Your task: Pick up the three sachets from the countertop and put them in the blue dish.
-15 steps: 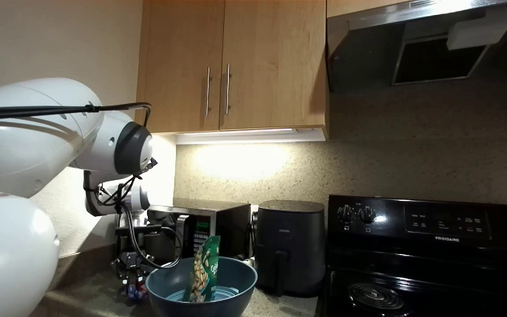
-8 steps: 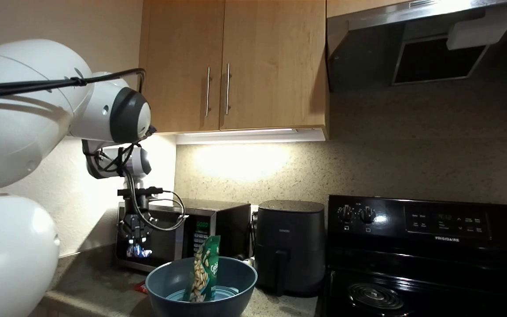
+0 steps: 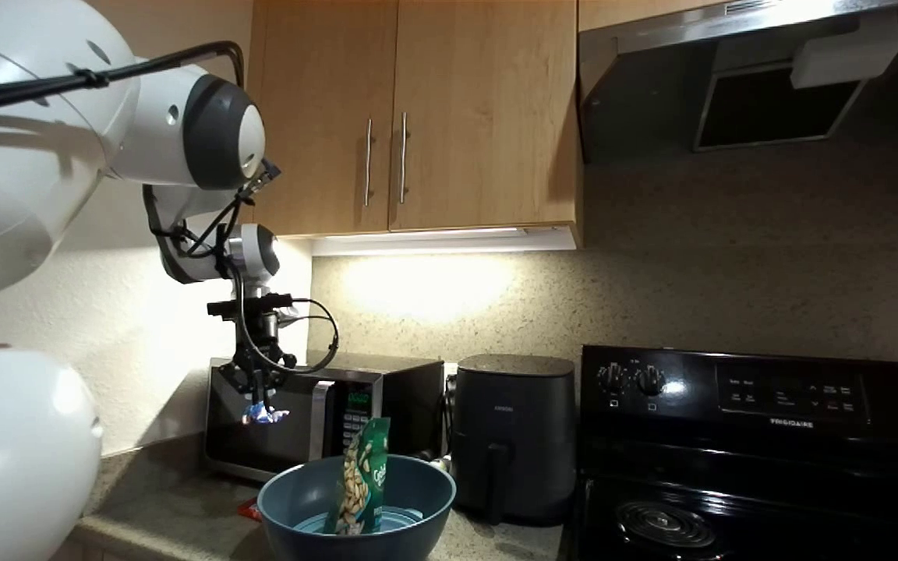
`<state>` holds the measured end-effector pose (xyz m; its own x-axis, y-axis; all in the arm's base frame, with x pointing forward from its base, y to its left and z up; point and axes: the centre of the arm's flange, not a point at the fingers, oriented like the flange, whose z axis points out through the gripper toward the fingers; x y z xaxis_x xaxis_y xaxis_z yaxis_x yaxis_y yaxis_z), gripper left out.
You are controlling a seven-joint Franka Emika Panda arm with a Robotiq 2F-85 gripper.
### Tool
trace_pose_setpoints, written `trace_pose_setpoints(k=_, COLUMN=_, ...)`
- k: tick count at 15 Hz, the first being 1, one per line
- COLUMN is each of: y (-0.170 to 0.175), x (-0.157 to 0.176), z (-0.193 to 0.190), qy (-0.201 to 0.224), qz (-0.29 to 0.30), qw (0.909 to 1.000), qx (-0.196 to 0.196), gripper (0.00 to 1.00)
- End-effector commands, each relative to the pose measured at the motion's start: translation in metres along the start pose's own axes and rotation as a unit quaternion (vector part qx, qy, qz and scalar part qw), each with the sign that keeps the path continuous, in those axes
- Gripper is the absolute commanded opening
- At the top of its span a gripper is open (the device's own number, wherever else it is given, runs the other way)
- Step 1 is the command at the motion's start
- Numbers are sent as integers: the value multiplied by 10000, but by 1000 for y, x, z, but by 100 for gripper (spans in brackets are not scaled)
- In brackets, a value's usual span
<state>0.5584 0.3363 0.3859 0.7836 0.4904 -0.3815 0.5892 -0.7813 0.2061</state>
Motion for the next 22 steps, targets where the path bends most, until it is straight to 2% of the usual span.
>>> trace_pose_setpoints(k=1, y=9, x=-60, z=14, qy=-104, qz=845, qw=9963, qx=108, gripper=6)
trace_pose_setpoints(k=7, y=23, x=-107, z=44, qy=-327, qz=2418, qw=9698, qx=4, gripper=7)
trace_pose_setpoints(k=9, y=29, x=-114, z=56, qy=-337, qz=2877, qw=9570, qx=-159, gripper=6)
trace_pose_setpoints(k=11, y=36, x=-113, z=71, qy=-221, qz=3101, qw=9503, qx=-180, gripper=6)
trace_pose_setpoints(k=14, y=55, x=-103, z=91, qy=197, qz=3485, qw=9362, qx=-411, gripper=6)
trace_pose_setpoints(k=16, y=68, x=-95, z=100, qy=573, qz=3647, qw=9285, qx=-415, gripper=7)
trace_pose_setpoints(k=19, y=83, x=-81, z=109, qy=1078, qz=3643, qw=9246, qx=-268, gripper=7)
trace_pose_setpoints(k=22, y=89, x=-69, z=110, qy=1297, qz=3583, qw=9245, qx=-81, gripper=6)
